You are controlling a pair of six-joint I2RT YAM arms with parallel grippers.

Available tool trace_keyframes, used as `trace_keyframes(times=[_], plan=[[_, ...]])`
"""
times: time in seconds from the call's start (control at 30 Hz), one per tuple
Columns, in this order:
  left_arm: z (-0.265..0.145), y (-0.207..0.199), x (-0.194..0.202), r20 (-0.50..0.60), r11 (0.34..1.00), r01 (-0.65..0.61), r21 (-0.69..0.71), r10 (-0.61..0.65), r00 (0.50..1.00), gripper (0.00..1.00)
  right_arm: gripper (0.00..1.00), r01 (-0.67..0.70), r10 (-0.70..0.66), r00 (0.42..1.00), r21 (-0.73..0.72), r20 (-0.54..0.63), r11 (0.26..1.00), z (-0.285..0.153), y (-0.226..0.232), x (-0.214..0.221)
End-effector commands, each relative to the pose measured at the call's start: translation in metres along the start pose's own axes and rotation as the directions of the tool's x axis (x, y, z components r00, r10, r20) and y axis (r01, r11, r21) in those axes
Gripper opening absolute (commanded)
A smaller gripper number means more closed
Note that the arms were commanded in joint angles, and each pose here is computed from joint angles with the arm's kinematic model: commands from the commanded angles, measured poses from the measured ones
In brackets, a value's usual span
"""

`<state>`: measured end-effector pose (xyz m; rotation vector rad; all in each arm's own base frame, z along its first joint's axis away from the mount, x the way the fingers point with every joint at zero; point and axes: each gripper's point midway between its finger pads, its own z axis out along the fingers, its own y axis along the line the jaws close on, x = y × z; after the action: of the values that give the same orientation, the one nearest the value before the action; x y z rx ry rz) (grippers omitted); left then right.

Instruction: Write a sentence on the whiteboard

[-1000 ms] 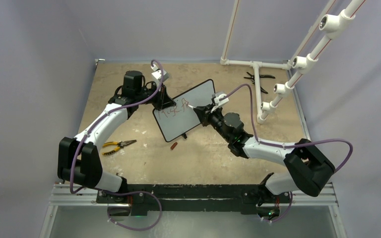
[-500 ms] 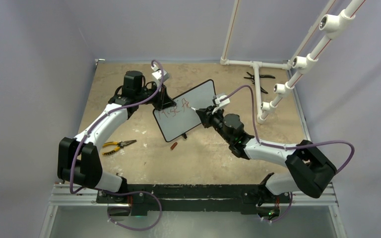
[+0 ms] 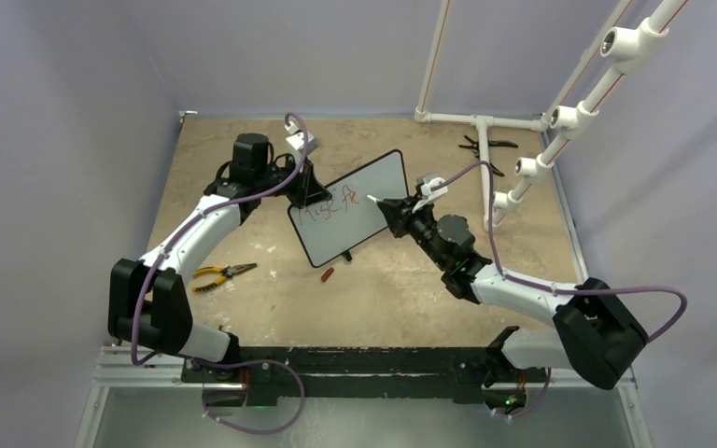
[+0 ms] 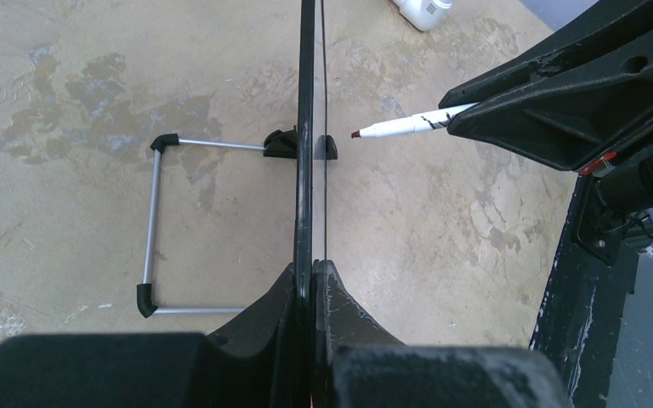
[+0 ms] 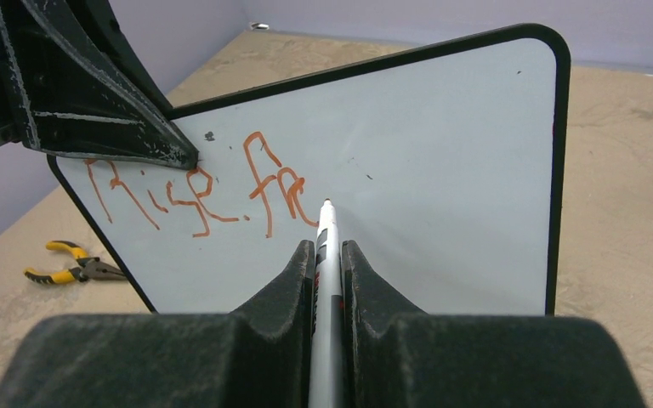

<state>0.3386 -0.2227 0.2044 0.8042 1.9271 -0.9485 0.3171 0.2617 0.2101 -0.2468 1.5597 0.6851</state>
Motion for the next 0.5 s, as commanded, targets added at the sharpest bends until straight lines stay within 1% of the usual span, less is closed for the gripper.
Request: trace_keyframes(times=[0.0, 0.23, 0.47], plan=[[0.003, 0.000, 0.019, -0.053, 1.000, 0.012, -0.004, -0.012, 0.999, 0.00, 0.00, -0.011, 0.013, 0.998, -0.038, 0.059, 0.999, 0.005, 0.008, -0.017], [0.003, 0.000, 0.019, -0.053, 1.000, 0.012, -0.001, -0.012, 0.999, 0.00, 0.00, -0.007, 0.012, 0.996, -0.052, 0.092, 0.999, 0.014, 0.012, -0.028], [0.003, -0.002, 0.020, -0.055, 1.000, 0.012, 0.003, -0.012, 0.998, 0.00, 0.00, -0.008, 0.011, 0.995, -0.031, 0.097, 0.999, 0.023, 0.009, -0.030]])
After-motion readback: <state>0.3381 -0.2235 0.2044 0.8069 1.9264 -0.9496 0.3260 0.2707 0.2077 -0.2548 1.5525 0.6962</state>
